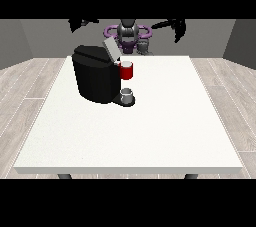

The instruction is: Insert the coffee pod into the coffee machine and close the lid

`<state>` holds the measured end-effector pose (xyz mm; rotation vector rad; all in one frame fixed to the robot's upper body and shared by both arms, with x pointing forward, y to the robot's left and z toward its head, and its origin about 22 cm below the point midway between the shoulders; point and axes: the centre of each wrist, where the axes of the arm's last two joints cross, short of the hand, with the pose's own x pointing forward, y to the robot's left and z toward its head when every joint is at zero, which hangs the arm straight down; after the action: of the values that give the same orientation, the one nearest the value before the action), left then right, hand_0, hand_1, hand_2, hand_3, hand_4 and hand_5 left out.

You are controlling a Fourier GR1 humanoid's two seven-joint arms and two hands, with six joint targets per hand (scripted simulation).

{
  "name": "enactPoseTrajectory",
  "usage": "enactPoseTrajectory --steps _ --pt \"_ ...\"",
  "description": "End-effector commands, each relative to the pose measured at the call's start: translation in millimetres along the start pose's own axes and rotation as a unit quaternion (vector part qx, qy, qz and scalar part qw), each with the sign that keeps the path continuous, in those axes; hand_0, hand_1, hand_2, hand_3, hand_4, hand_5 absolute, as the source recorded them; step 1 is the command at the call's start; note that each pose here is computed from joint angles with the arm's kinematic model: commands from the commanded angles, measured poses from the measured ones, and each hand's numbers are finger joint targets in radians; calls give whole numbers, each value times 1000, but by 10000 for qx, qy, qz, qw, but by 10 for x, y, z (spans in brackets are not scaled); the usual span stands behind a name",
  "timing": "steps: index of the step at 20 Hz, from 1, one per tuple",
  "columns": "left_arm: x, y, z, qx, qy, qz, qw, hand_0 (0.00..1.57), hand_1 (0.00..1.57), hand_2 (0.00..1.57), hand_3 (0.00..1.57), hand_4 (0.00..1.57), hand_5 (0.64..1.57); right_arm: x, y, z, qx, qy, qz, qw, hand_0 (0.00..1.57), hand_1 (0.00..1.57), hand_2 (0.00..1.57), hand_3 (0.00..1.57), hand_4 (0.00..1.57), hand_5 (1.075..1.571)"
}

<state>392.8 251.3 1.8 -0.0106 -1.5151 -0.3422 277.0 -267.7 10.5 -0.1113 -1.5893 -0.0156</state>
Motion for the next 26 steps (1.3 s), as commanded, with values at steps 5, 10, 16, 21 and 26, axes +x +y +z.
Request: enactPoseTrajectory --steps 5,10,16,21,26 --pt "-53 -322 50 -86 104 866 9961 0 0 0 0 0 1571 266 42 -138 552 -193 118 9982 0 0 0 0 0 1571" --pt "-448 -224 432 4 245 1032 9944 0 0 0 0 27 1571 476 73 -248 815 -61 489 9955 0 0 0 0 239 1571" --pt "-158 -233 468 -261 -320 1041 9937 0 0 0 0 222 1571 407 191 -384 719 -397 401 9958 0 0 0 0 123 1571" --pt "-193 -331 645 -146 -408 1063 9934 0 0 0 0 0 1571 326 199 -494 585 -291 227 9976 0 0 0 0 0 1571" --pt "65 -241 585 197 -645 1098 9917 0 0 0 0 0 1571 577 149 -756 832 -296 129 9960 0 0 0 0 0 1571"
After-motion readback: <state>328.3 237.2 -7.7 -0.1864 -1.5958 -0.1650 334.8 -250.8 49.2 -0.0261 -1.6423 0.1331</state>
